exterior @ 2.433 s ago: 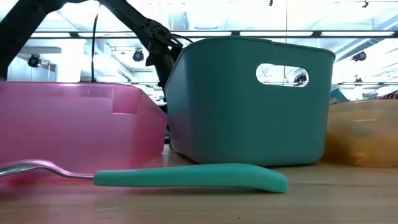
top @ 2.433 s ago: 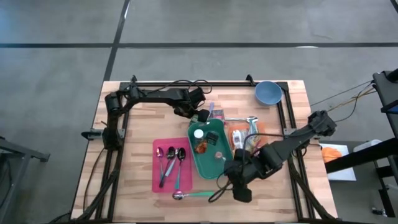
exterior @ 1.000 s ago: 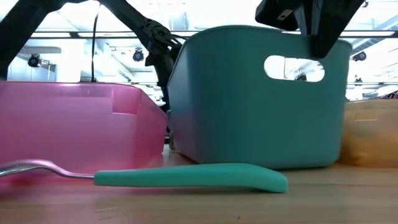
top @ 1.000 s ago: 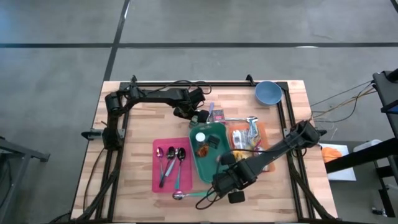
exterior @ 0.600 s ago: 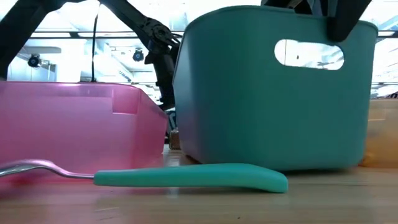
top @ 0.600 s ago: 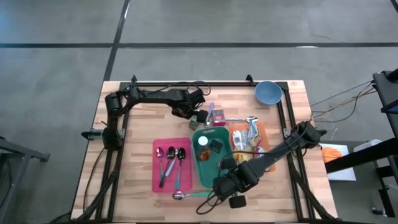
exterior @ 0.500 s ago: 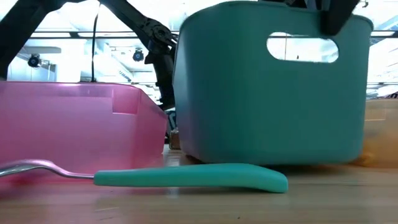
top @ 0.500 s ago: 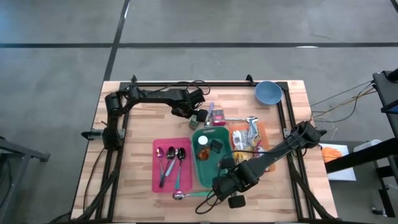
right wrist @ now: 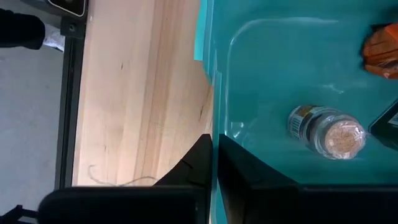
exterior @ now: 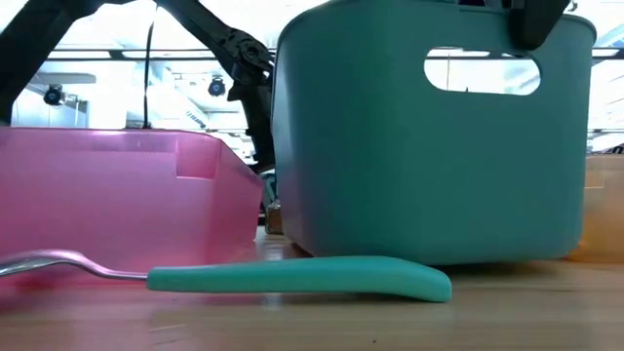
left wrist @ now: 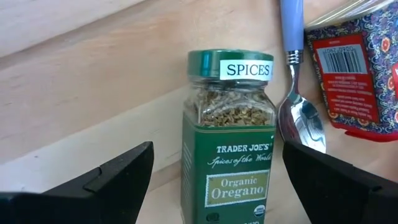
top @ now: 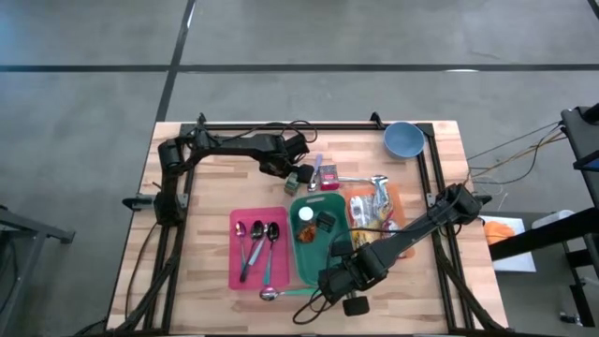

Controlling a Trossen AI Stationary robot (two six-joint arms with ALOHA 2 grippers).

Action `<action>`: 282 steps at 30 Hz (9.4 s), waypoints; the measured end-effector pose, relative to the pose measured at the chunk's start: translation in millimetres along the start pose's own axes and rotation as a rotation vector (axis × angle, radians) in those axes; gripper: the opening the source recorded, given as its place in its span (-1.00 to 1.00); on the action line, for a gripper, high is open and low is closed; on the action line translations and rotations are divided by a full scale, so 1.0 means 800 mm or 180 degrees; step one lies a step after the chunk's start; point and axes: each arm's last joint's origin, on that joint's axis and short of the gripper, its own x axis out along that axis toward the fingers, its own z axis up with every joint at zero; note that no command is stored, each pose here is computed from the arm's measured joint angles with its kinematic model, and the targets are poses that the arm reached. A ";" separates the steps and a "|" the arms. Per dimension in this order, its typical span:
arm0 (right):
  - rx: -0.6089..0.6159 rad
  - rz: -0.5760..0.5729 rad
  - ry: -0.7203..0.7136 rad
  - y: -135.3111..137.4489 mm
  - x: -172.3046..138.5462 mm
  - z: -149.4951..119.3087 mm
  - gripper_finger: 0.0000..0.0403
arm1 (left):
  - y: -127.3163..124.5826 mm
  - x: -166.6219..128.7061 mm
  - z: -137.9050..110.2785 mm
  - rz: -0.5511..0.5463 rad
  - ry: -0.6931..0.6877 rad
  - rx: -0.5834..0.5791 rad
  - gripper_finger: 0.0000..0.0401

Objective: Pick & Place Food Item
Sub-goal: Put the green seasoning bottle into the green bin

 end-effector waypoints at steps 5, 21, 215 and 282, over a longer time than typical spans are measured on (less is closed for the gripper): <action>0.0002 0.0009 0.0011 0.000 0.001 0.000 -0.87 | 0.003 0.004 -0.004 0.0019 0.0020 0.0015 0.80; -0.0019 -0.0009 0.0011 -0.002 0.000 0.001 -0.05 | 0.011 0.020 -0.018 0.0104 0.0036 0.0062 0.59; 0.2075 -0.0167 -0.1317 -0.143 -0.167 -0.024 -0.02 | -0.034 -0.353 -0.190 -0.1942 -0.0593 0.2343 0.86; 0.1032 -0.0751 -0.0235 -0.150 0.034 0.024 0.55 | -0.017 -0.342 -0.195 -0.1495 -0.0370 0.2279 0.86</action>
